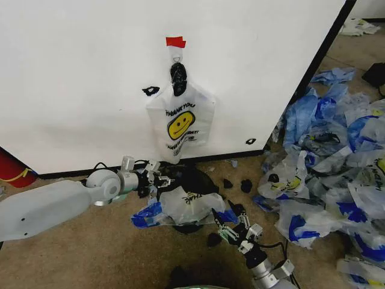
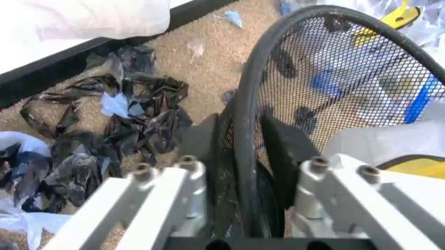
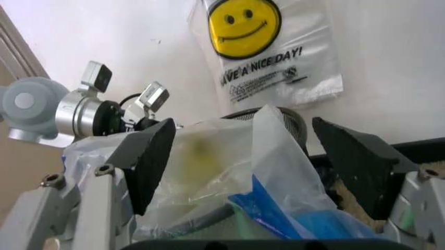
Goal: Pick up the garbage bag from the wall and place it over the trash bin.
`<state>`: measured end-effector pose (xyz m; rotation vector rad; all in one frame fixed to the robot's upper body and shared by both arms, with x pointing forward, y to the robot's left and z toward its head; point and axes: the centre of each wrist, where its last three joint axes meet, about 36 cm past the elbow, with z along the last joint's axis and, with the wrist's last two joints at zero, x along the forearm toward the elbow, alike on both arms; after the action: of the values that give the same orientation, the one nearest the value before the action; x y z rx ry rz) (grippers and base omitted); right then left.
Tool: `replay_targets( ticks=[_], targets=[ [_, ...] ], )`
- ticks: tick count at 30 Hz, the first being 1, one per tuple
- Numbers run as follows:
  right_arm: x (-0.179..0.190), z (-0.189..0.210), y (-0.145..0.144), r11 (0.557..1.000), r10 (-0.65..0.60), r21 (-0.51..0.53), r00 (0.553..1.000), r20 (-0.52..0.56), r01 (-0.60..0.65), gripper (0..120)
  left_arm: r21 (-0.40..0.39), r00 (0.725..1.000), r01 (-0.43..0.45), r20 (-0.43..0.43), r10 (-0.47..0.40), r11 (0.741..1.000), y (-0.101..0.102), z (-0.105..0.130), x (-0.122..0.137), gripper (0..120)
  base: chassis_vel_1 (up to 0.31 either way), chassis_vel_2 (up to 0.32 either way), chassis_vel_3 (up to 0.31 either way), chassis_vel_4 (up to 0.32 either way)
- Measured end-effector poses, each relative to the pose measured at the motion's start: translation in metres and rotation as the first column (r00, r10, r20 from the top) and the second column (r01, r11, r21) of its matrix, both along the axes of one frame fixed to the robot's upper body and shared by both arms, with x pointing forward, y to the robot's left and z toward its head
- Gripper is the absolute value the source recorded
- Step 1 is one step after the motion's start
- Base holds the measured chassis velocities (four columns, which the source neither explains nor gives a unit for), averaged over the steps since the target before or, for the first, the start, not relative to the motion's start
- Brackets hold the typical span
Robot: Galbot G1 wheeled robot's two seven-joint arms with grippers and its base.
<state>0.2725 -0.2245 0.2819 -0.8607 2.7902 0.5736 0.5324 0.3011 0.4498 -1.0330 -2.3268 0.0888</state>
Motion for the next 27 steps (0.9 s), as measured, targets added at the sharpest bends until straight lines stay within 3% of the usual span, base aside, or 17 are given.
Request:
replay_targets(
  ticks=[5, 20, 27],
  targets=[
    [0.000, 0.000, 0.000, 1.000, 0.002, -0.001, 1.000, 0.001, -0.002, 76, -0.012, 1.000, -0.016, 0.005, 0.016, 1.000, 0.002, 0.000, -0.009, 3, 0.000, 0.000, 0.000, 0.000],
    [-0.001, 0.000, 0.003, 1.000, 0.007, -0.001, 1.000, 0.002, -0.007, 74, -0.050, 0.997, -0.064, 0.028, 0.066, 0.997, 0.005, 0.006, -0.022, 2, 0.000, 0.000, 0.000, 0.000],
    [-0.001, 0.002, 0.004, 1.000, 0.017, -0.001, 1.000, 0.001, -0.017, 74, -0.112, 0.983, -0.180, 0.009, 0.182, 0.977, 0.008, 0.017, -0.047, 2, 0.000, 0.000, 0.000, 0.000]
  ],
)
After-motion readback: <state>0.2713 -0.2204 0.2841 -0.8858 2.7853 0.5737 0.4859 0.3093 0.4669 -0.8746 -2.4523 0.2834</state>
